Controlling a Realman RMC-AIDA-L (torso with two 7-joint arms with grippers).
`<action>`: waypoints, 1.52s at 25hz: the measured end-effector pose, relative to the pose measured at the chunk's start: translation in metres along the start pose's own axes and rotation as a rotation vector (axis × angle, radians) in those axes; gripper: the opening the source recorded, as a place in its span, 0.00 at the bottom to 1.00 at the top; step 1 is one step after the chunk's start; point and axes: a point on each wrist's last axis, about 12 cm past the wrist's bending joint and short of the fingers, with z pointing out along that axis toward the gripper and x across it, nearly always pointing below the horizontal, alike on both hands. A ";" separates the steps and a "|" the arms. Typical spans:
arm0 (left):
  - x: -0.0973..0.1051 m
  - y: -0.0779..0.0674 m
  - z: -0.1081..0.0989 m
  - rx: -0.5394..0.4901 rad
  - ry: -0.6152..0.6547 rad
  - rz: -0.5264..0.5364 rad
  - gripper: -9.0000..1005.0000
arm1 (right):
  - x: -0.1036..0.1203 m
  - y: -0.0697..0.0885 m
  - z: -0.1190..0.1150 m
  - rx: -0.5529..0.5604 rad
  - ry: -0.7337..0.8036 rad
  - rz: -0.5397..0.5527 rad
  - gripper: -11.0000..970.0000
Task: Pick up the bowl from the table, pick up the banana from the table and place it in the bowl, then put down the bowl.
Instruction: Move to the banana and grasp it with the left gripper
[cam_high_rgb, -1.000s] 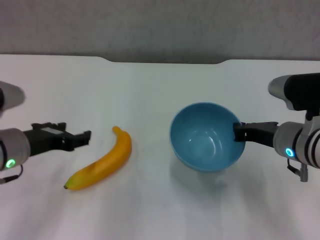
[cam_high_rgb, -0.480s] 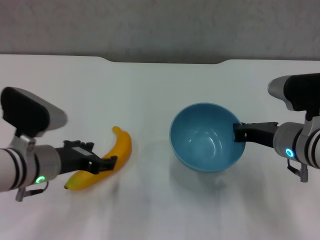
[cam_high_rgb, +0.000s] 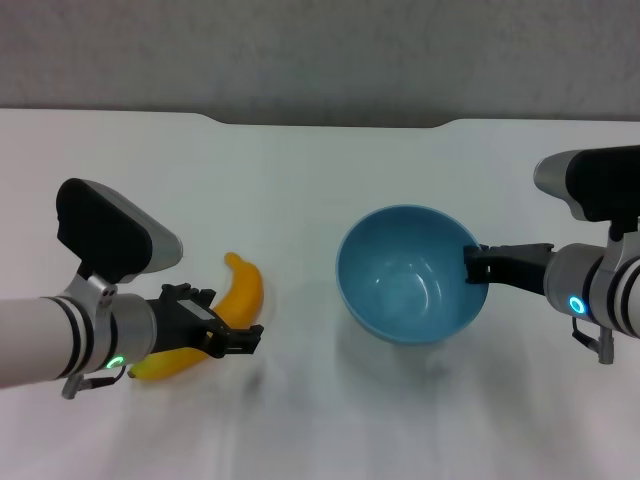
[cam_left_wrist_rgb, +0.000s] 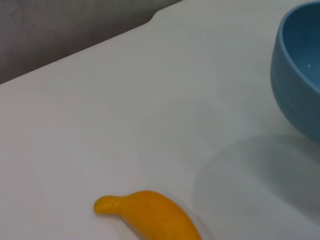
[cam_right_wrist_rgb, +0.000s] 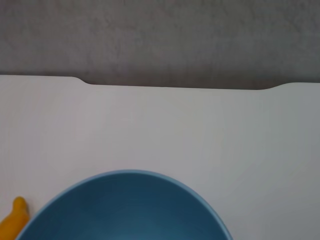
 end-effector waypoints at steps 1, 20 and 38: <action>-0.001 0.000 0.001 -0.001 -0.001 0.001 0.89 | -0.001 0.001 0.000 -0.002 -0.002 -0.001 0.05; 0.007 0.010 0.013 -0.022 0.057 -0.017 0.88 | -0.003 0.007 -0.003 -0.017 -0.017 -0.017 0.05; 0.016 0.017 0.018 -0.050 0.090 -0.061 0.87 | 0.000 0.008 -0.006 -0.015 -0.024 -0.036 0.05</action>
